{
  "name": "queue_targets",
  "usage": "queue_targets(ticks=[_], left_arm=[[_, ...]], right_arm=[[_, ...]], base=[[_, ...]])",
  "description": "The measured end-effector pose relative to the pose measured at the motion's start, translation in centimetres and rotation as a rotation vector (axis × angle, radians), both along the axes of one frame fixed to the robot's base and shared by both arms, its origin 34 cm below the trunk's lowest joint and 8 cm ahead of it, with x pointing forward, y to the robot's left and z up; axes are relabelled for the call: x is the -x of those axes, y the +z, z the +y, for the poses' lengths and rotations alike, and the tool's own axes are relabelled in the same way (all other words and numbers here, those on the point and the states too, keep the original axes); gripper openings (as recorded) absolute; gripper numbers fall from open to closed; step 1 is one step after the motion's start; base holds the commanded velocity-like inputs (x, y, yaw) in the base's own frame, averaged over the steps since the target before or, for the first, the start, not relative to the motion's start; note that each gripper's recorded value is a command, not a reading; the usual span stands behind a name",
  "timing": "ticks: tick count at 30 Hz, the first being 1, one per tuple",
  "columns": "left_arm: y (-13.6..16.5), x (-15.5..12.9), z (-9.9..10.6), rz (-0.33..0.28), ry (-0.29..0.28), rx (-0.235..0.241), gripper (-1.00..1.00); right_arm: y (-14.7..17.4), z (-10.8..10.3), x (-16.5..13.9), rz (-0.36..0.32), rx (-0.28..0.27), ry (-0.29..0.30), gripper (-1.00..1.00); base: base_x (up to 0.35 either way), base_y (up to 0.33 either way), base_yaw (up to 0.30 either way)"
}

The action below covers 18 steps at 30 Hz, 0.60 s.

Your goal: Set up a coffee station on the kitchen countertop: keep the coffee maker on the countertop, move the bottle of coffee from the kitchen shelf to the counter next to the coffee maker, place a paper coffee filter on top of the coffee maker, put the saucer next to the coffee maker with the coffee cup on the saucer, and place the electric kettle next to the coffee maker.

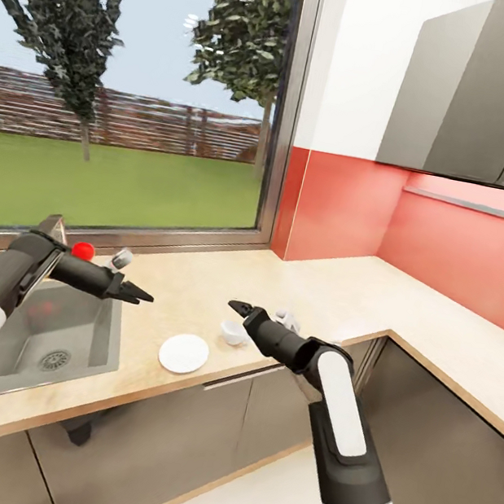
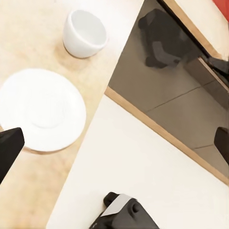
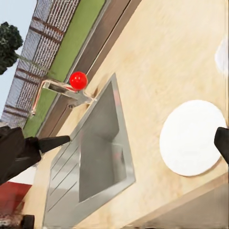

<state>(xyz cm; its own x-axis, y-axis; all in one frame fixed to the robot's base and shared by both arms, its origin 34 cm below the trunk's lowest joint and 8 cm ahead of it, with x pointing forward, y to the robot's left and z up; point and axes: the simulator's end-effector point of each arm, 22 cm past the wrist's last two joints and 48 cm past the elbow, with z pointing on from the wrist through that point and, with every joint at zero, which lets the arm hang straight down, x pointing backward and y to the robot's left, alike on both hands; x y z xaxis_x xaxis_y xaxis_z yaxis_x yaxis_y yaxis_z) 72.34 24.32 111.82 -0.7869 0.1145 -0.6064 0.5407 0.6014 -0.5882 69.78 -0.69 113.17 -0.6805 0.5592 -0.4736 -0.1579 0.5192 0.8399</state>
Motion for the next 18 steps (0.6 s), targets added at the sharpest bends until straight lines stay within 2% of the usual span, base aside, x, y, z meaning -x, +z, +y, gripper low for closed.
queue_targets(ticks=[6, 7, 9, 12, 18], left_arm=[[-0.3, 0.1, 0.4, 0.006, 0.017, 0.025, 1.00], [-1.8, 0.7, 0.5, 0.032, 0.023, 0.031, 1.00], [-2.2, 0.9, 0.6, 0.039, 0.029, 0.040, 1.00], [-2.3, 0.9, 0.8, 0.039, 0.036, 0.048, 1.00], [-2.3, 1.0, 0.8, 0.040, 0.039, 0.053, 1.00]], right_arm=[[-2.5, 3.1, 2.5, 0.027, 0.009, 0.083, 1.00], [-4.0, 5.6, 3.7, 0.040, -0.103, 0.179, 1.00], [-4.1, 6.5, 4.2, 0.036, -0.168, 0.218, 1.00], [-4.0, 6.9, 4.4, 0.029, -0.201, 0.238, 1.00], [-4.0, 7.1, 4.5, 0.029, -0.217, 0.245, 1.00]], base=[[0.000, 0.000, 0.000], [0.000, 0.000, 0.000], [0.000, 0.000, 0.000], [0.000, 0.000, 0.000], [0.080, 0.000, 0.000]])
